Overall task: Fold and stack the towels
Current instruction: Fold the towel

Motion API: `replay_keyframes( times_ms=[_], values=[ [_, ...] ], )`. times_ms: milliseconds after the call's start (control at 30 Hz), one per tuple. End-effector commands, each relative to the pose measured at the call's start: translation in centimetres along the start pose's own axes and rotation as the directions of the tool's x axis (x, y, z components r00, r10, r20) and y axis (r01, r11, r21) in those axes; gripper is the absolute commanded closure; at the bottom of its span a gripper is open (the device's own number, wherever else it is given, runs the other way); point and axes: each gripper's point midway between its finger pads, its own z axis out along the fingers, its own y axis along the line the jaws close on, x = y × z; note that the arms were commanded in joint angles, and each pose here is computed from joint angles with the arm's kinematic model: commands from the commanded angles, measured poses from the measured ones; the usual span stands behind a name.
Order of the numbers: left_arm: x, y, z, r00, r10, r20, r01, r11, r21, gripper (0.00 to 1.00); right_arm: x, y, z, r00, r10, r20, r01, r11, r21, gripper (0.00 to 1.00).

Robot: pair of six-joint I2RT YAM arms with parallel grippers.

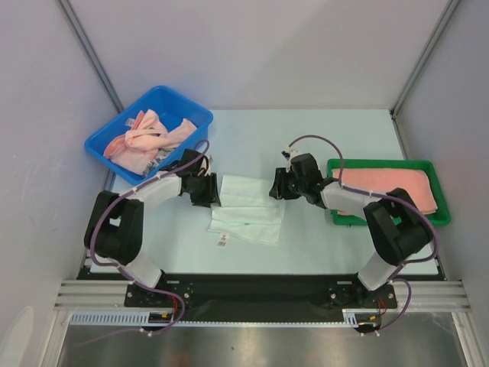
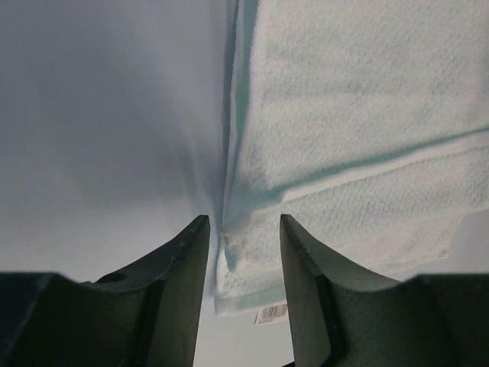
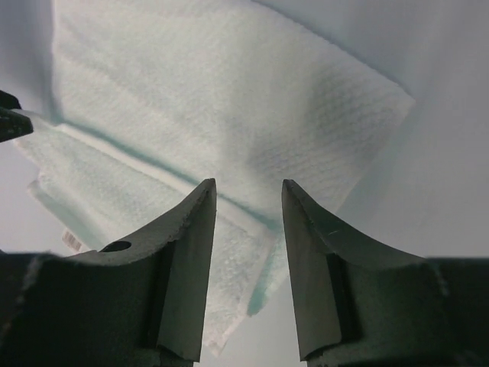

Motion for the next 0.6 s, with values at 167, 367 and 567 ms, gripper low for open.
replay_keyframes(
  times_ms=[167, 367, 567],
  values=[
    [-2.0, -0.9, 0.5, 1.000, 0.000, 0.018, -0.001, 1.000, 0.028, 0.55, 3.3, -1.4, 1.1, 0.986, 0.040, -0.159, -0.035, 0.999, 0.034, 0.57],
    [-1.4, -0.8, 0.2, 1.000, 0.019, 0.015, -0.019, 0.999, 0.036, 0.60, 4.5, -1.4, 0.1, 0.985, 0.043, -0.164, -0.040, 0.999, 0.021, 0.58],
    [-1.5, -1.3, -0.4, 0.999, 0.022, 0.035, -0.024, 0.998, 0.059, 0.62, 5.0, -0.5, -0.2, 0.985, 0.022, -0.170, -0.027, 0.999, -0.025, 0.60]
  ],
)
